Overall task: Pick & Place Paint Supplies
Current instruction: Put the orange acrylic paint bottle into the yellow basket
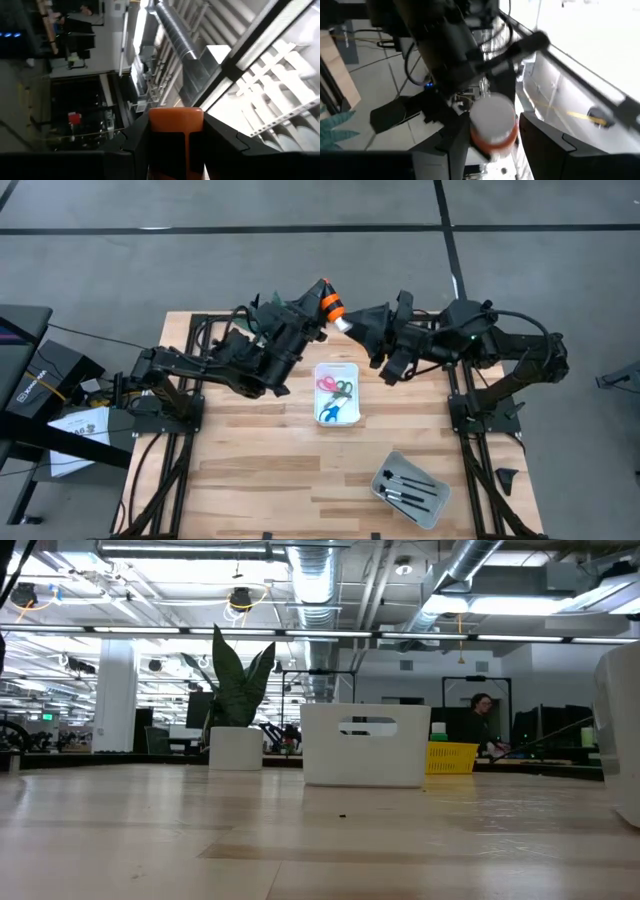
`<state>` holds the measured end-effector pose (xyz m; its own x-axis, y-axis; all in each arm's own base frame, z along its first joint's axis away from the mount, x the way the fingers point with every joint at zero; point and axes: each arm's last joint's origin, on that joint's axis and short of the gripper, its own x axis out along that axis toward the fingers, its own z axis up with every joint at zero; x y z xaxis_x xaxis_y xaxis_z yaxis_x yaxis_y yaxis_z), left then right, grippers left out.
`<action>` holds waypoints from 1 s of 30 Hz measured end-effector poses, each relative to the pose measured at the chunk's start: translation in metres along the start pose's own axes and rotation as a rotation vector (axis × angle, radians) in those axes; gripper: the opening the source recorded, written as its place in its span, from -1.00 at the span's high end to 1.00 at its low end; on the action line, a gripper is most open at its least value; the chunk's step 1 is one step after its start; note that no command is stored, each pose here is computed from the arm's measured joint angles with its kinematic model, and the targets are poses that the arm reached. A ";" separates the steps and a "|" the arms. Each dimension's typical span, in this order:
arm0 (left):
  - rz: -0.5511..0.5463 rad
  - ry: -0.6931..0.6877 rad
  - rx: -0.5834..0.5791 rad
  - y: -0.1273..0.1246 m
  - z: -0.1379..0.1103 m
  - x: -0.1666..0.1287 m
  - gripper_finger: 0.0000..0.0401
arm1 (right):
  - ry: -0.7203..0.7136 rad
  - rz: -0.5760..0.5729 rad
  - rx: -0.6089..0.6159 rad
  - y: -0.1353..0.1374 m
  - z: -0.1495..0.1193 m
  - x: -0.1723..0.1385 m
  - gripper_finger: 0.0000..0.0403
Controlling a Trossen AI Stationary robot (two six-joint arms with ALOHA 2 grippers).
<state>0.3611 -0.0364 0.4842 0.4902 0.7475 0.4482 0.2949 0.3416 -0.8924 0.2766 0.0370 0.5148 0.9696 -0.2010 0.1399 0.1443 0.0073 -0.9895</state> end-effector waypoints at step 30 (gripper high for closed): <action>0.020 0.039 0.016 0.003 -0.005 -0.001 0.24 | 0.011 0.059 -0.143 0.005 0.009 -0.005 0.46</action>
<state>0.3652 -0.0389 0.4809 0.5276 0.7315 0.4319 0.2716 0.3365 -0.9017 0.2747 0.0466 0.5094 0.9731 -0.2154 0.0820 0.0570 -0.1200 -0.9911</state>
